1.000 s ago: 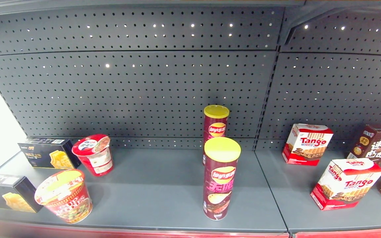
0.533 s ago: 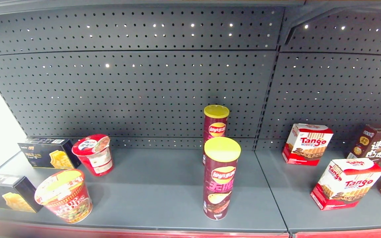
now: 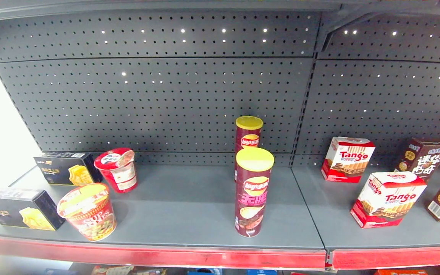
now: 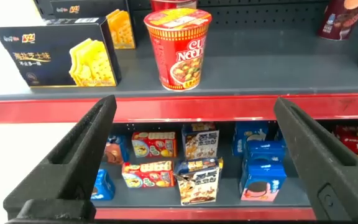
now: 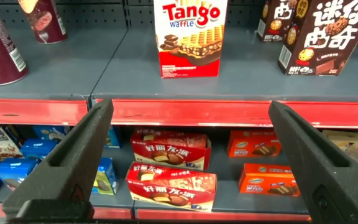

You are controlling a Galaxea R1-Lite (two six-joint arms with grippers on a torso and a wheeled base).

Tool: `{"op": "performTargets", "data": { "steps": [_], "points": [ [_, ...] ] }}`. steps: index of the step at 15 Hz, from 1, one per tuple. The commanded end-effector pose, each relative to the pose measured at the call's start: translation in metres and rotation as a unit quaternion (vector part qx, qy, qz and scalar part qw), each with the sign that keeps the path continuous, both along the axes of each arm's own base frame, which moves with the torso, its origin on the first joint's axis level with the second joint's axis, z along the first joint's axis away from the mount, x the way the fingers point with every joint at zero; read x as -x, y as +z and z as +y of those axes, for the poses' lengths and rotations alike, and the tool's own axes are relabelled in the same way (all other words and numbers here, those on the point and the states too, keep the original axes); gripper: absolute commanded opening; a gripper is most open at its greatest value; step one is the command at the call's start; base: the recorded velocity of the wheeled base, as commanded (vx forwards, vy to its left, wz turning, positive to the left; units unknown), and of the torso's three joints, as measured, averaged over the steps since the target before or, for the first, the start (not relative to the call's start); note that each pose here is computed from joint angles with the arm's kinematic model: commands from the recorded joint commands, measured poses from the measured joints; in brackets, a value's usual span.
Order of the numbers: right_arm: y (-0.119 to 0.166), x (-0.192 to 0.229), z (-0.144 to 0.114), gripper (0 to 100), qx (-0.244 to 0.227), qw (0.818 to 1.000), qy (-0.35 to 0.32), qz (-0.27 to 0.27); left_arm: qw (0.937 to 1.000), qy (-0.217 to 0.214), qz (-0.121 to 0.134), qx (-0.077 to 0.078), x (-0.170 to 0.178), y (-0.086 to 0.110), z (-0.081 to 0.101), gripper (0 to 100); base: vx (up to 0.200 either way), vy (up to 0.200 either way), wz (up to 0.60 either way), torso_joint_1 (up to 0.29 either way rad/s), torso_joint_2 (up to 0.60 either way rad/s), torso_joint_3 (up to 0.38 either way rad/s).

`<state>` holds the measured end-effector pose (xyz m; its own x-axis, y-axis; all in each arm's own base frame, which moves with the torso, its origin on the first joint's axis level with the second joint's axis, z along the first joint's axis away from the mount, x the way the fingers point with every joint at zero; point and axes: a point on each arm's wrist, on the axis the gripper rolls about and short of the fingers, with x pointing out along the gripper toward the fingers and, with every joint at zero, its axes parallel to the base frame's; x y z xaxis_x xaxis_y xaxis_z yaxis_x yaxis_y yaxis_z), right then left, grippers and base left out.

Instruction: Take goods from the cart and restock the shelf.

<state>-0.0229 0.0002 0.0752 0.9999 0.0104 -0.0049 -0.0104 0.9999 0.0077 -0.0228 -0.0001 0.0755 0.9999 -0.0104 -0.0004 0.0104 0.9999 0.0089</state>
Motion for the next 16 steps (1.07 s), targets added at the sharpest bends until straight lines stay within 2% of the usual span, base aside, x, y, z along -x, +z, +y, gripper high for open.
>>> {"op": "performTargets", "data": {
  "steps": [1, 2, 14, 16],
  "points": [
    [0.0001, 0.0, 0.0, 100, 0.0, 1.0, 0.0, 0.0, 1.0, 0.0, 0.0, 0.0, 0.0, 0.0, 0.0, 100, 0.0, 0.0, 0.0, 0.0, 0.0, 0.0],
    [0.0001, 0.0, 0.0, 100, 0.0, 1.0, 0.0, 0.0, 1.0, -0.001, 0.0, -0.002, 0.0, 0.0, -0.0001, 100, -0.2, 0.0, 0.0, -0.007, 0.0, 0.007],
    [-0.0004, -0.0001, 0.0, 100, 0.0, 1.0, 0.0, 0.001, 1.0, -0.003, 0.0, -0.002, 0.0, 0.0, -0.0001, 100, 0.0, 0.0, 0.0, 0.0, 0.0, 0.0],
    [0.0001, 0.0, 0.0, 100, 0.0, 1.0, 0.0, 0.0, 1.0, -0.002, 0.0, -0.002, 0.0, 0.0, -0.0001, 100, 0.0, 0.0, -0.6, 0.002, 0.0, 0.002]
  ]
}}
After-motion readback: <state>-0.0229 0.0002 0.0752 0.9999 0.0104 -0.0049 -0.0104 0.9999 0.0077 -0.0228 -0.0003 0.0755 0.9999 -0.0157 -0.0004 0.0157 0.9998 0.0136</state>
